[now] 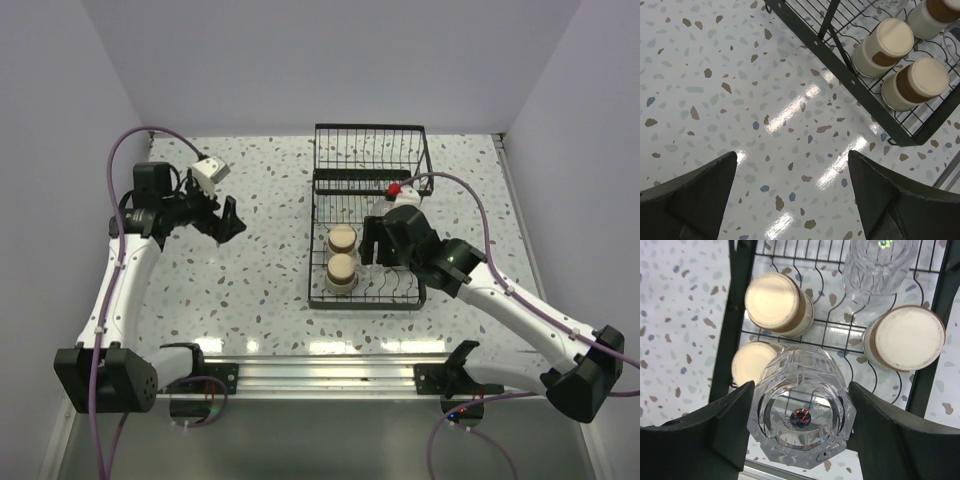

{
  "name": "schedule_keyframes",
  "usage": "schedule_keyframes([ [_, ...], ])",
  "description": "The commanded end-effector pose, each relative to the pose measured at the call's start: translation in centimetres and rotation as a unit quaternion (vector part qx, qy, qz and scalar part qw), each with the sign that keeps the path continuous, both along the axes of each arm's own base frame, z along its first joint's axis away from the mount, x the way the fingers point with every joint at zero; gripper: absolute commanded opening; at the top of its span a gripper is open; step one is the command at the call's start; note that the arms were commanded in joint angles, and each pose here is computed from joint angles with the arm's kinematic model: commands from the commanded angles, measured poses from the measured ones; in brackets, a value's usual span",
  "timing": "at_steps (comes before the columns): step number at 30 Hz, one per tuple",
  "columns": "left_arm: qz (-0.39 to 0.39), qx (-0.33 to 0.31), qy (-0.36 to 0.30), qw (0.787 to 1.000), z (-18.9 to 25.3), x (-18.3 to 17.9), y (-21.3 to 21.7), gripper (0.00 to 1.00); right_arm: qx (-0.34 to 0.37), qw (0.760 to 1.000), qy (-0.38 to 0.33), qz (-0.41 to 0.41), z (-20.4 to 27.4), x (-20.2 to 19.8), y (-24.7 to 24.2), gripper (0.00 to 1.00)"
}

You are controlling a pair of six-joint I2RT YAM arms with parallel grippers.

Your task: Unload the cups from the dish rack

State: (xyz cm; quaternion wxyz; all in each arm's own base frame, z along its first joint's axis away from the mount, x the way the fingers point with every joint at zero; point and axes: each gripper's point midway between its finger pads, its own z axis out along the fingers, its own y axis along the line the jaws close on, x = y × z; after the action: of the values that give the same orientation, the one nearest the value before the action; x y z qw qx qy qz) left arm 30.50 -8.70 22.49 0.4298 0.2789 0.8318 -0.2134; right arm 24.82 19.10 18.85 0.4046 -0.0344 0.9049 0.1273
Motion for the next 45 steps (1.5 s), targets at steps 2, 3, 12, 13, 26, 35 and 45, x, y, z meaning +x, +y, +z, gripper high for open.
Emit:
schedule_keyframes([
  [2,-0.048,-0.042,-0.044,0.997,4.1,-0.5,-1.8,0.93,0.09,0.992,-0.091,-0.008,7.9,1.7,1.6,0.0],
  [3,-0.057,-0.049,-0.048,0.996,4.5,-0.7,-2.1,0.91,0.108,0.989,-0.103,-0.003,9.0,1.8,2.0,0.0],
  [12,-0.167,-0.226,-0.016,0.959,9.0,-4.3,-6.9,0.81,0.327,0.918,-0.2,0.099,18.9,1.5,8.5,0.0],
  [13,-0.184,-0.232,-0.037,0.954,9.9,-4.3,-7.1,0.81,0.345,0.908,-0.21,0.11,19.8,1.5,9.1,0.0],
  [26,-0.223,-0.309,-0.049,0.923,16.3,-6.6,-9.7,0.83,0.453,0.833,-0.265,0.178,26.1,1.5,16.0,0.0],
  [35,-0.223,-0.334,-0.037,0.915,16.9,-6.8,-10.3,0.55,0.477,0.814,-0.271,0.19,26.8,1.0,17.4,0.0],
  [45,-0.215,-0.329,-0.038,0.919,18.5,-7.0,-10.1,0.0,0.435,0.851,-0.218,0.197,21.2,1.9,19.2,0.52],
])
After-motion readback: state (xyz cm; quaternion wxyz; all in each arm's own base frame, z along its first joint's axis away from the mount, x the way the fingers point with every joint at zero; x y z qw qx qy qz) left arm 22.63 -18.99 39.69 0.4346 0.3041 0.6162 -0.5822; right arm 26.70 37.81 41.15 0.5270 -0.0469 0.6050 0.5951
